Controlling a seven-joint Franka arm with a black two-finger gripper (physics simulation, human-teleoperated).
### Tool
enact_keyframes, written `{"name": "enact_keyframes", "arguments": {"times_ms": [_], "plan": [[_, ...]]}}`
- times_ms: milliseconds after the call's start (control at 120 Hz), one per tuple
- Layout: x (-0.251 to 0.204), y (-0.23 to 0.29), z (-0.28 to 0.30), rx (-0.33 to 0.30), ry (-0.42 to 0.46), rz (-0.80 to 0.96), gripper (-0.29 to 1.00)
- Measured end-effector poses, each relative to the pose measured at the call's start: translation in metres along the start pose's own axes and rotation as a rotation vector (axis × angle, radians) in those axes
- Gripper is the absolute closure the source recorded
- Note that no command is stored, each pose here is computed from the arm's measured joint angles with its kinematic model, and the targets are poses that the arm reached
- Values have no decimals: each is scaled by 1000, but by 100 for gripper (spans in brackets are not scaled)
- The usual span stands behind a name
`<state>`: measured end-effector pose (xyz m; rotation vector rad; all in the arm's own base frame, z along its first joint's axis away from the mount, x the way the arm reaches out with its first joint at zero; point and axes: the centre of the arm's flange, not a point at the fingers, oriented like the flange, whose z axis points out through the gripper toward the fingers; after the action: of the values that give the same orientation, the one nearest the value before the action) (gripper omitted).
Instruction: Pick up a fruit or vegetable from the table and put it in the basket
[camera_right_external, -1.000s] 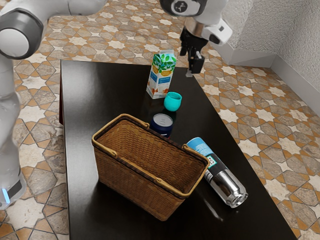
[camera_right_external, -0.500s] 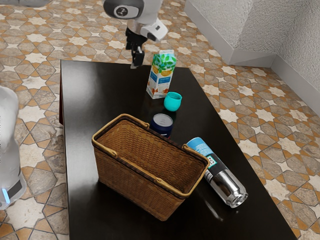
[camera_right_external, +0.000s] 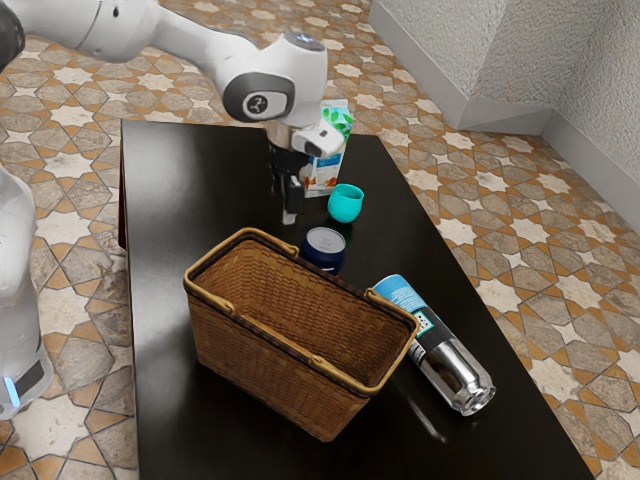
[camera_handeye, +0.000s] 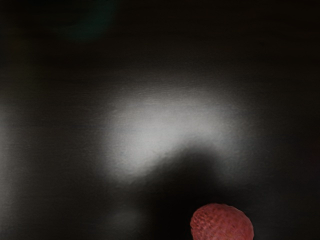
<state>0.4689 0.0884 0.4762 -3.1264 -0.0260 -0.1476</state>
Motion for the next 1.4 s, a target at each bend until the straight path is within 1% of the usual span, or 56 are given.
{"name": "enact_keyframes", "arguments": {"times_ms": [167,375,583,750,933,1083,1400], "plan": [[-3,-1,17,-26,6,6,0],[-1,19,4,-44,56,66,0],[-5,23,11,-69,53,72,0],[-16,22,26,-93,33,62,0],[-19,14,26,-100,43,50,0],[-26,14,32,-106,33,52,0],[-29,9,34,-106,37,48,0]]}}
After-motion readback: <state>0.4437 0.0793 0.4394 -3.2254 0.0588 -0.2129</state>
